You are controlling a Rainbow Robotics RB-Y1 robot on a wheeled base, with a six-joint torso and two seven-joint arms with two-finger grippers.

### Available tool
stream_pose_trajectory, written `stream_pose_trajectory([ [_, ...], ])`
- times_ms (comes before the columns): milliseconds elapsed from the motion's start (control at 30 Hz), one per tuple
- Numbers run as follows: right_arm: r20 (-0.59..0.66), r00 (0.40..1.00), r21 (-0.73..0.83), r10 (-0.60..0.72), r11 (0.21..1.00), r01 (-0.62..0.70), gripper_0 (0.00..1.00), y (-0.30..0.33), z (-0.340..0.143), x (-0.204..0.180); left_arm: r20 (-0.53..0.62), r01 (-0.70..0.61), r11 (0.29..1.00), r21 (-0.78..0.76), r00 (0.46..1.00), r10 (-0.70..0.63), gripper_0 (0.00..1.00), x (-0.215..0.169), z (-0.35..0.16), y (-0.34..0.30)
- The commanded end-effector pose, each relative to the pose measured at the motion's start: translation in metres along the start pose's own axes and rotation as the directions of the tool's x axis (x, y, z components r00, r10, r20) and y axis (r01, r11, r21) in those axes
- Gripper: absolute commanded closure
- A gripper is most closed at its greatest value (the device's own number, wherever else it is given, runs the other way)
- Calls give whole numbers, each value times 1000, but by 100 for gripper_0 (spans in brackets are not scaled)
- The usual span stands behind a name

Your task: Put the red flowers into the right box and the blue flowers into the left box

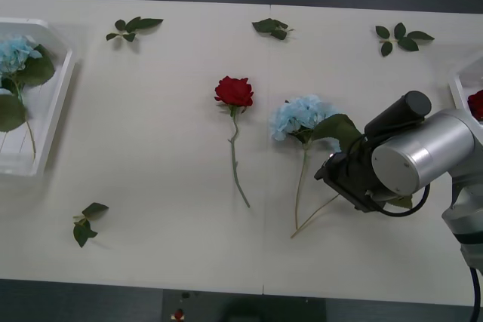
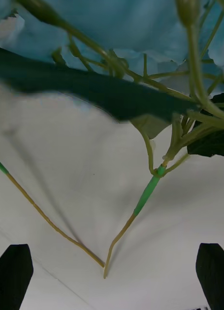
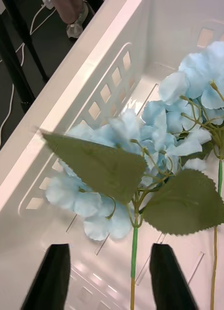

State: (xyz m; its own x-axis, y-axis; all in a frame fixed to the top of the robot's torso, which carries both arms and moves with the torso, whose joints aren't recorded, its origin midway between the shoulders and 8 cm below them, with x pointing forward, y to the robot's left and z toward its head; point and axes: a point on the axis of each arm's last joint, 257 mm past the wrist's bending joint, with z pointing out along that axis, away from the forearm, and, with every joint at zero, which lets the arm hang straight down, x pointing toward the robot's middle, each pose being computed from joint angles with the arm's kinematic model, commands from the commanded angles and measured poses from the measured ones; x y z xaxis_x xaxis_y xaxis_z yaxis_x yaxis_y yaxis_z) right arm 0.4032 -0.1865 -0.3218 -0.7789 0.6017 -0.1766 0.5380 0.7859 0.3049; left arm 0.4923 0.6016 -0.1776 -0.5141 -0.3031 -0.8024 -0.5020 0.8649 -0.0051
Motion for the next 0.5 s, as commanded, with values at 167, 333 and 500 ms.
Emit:
stream_pose_trajectory([
  [167, 28, 999, -16, 18, 1000, -18, 2, 8, 5, -7, 95, -45, 999, 27, 995, 42, 21, -40, -13, -8],
  [333, 29, 999, -5, 12, 1000, -12, 2, 4, 14, -8, 116, -20, 988, 152, 993, 3, 0, -53, -33, -54],
  [500, 35, 999, 2, 3, 1000, -3, 2, 1, 23, -8, 102, -26, 963, 267, 995, -1, 0, -55, -65, -107],
])
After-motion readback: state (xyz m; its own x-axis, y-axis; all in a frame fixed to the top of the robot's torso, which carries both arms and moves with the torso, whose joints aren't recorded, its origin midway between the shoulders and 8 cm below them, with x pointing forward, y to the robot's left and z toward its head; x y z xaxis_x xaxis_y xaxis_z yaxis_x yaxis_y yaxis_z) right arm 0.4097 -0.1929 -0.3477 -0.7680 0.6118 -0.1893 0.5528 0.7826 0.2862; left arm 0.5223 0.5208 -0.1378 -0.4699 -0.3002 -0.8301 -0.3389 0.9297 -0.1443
